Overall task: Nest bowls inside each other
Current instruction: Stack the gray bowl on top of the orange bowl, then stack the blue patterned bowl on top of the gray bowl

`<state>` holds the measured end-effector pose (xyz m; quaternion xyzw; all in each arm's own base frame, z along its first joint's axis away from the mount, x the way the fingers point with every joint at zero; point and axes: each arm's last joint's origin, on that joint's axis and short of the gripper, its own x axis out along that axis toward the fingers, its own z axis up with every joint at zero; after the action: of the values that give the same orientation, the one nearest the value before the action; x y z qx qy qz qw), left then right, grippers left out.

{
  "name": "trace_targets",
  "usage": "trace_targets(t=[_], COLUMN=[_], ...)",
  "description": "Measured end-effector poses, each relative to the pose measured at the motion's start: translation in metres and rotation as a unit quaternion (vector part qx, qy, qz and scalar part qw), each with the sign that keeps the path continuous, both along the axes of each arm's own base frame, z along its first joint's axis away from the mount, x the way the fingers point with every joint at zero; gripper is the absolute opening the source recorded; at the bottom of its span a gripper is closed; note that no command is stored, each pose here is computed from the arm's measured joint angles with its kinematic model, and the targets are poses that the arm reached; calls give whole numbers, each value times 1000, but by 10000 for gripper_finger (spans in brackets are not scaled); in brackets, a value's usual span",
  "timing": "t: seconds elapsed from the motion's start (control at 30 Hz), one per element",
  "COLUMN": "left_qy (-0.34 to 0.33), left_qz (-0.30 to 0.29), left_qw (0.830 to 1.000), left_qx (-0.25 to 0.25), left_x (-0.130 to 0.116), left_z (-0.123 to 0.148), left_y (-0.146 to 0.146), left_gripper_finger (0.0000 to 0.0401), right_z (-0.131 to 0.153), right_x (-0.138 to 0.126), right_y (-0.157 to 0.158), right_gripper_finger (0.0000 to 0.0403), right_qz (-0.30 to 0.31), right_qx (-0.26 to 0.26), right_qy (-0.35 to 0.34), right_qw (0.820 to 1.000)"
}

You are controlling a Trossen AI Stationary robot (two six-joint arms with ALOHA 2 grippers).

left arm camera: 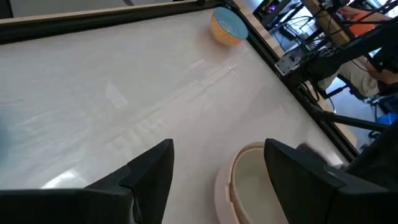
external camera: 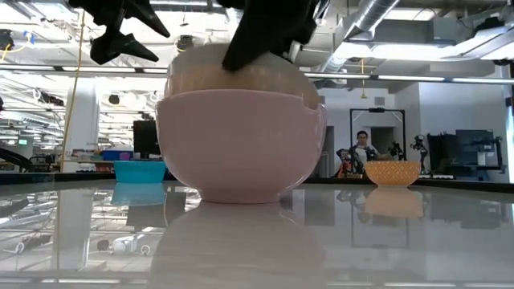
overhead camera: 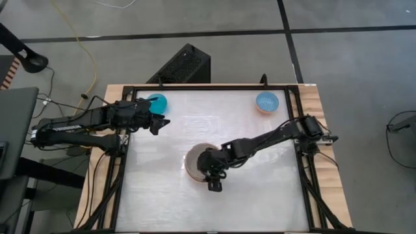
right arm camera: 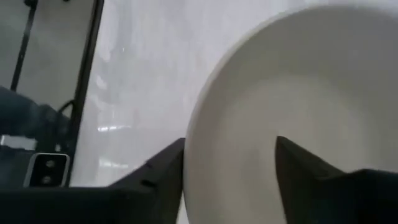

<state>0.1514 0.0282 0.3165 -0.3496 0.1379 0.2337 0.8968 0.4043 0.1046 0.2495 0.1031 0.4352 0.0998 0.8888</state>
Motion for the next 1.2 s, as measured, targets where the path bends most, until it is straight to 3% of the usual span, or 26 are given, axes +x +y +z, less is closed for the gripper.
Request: trace_targets(t=[0.17,0.33,0.5,0.7,1.0,1.2], left_qy=[4,7,9,13,18,22], left_qz=[-1,-2,-5,-9,-12,-13], left_qw=[1000,1000,1000,1000,1000,999], left_qx=[2,3,5,11,17,19], left_x=[0,0,0,0,-1,-1], left_z=[-1,-1,-1,-1,-2,-3], left_y=[0,0,0,0,0,0], left_gripper_finger=[238,238,238,238,238,238], right_z=[23,41,43,42,50,28], right_x=[-13,-33,-58,-80,-127,-154], right_y=[-7,-14,-27,-45,-86,-118], right_gripper_finger=[246,232,211,202,201,201], right_qz=[-29,-79,-137,-190,-320,-374], right_qx=[13,-16,-62,-62,-87,-100], right_qy=[0,13,58,68,58,101], right_qw=[1000,997,987,978,942,917])
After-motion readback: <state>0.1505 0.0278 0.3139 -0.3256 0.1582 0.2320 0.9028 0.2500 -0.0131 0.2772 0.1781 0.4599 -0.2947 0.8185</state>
